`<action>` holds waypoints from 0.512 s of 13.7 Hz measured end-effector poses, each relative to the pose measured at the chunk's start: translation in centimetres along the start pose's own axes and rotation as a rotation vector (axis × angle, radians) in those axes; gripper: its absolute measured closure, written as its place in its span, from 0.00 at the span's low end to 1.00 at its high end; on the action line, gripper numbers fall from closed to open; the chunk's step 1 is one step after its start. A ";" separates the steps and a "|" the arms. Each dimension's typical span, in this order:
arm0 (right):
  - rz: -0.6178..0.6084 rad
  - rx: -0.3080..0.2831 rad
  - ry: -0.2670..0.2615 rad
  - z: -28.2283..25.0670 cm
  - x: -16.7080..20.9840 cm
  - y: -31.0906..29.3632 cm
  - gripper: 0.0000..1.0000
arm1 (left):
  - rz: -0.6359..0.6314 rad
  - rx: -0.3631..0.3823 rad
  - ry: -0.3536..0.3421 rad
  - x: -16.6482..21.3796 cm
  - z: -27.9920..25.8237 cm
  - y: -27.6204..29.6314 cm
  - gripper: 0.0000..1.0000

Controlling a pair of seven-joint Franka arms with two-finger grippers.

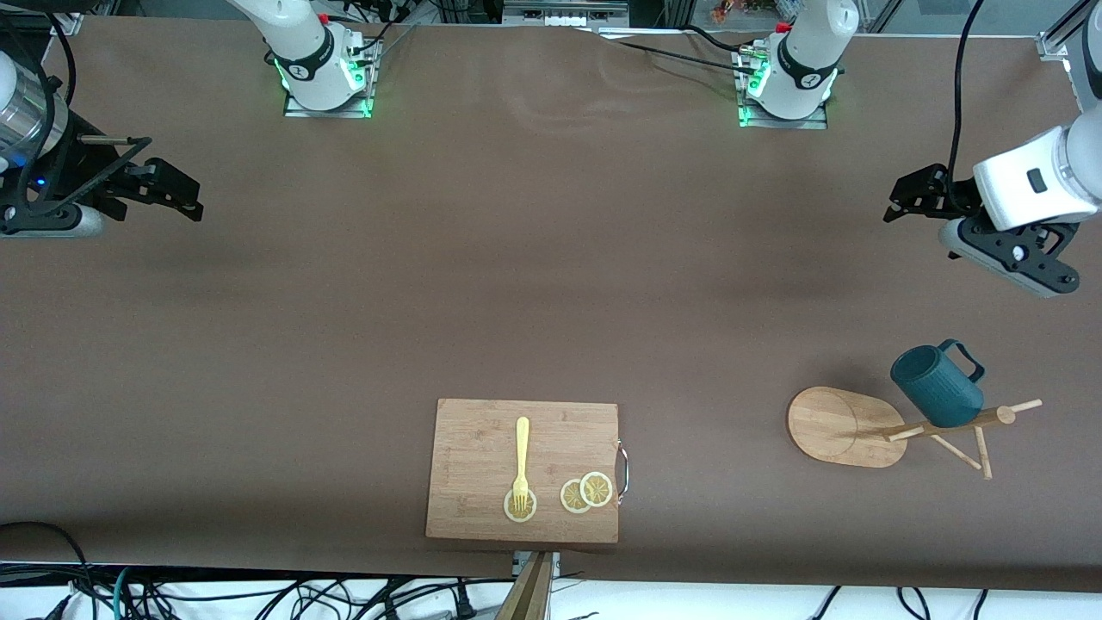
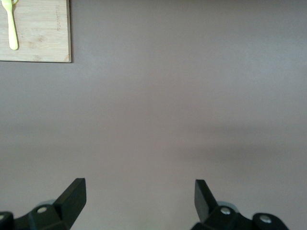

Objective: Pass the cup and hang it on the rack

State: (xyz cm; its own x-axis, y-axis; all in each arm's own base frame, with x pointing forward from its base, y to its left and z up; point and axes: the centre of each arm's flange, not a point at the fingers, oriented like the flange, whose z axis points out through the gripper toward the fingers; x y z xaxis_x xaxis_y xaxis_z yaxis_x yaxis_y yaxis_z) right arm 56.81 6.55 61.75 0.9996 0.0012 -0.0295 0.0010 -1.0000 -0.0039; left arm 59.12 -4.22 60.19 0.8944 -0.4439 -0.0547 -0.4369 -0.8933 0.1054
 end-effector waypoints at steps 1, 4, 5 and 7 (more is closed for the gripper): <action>0.000 0.000 0.000 0.0 0.0 0.0 0.00 | -0.018 0.020 0.038 -0.5 -1.0 -0.9 0.00; 0.000 0.000 0.000 0.0 0.0 0.0 0.00 | -0.109 0.061 0.083 -3.0 -3.7 -3.3 0.00; 0.000 0.000 0.000 0.0 0.0 0.0 0.00 | -0.172 0.064 0.071 -3.6 -4.1 -3.0 0.00; 0.001 0.000 0.000 0.0 0.0 0.0 0.00 | -0.322 0.045 0.029 -4.1 -4.2 -1.4 0.00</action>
State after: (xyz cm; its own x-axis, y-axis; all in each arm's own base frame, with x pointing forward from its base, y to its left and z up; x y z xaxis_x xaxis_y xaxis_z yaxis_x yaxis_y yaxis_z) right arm 56.81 6.52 61.75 0.9996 0.0006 -0.0295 0.0005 -1.0000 -0.0039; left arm 56.51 -0.83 64.40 0.9894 -0.1364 -0.0495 -0.1343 -0.9900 0.0436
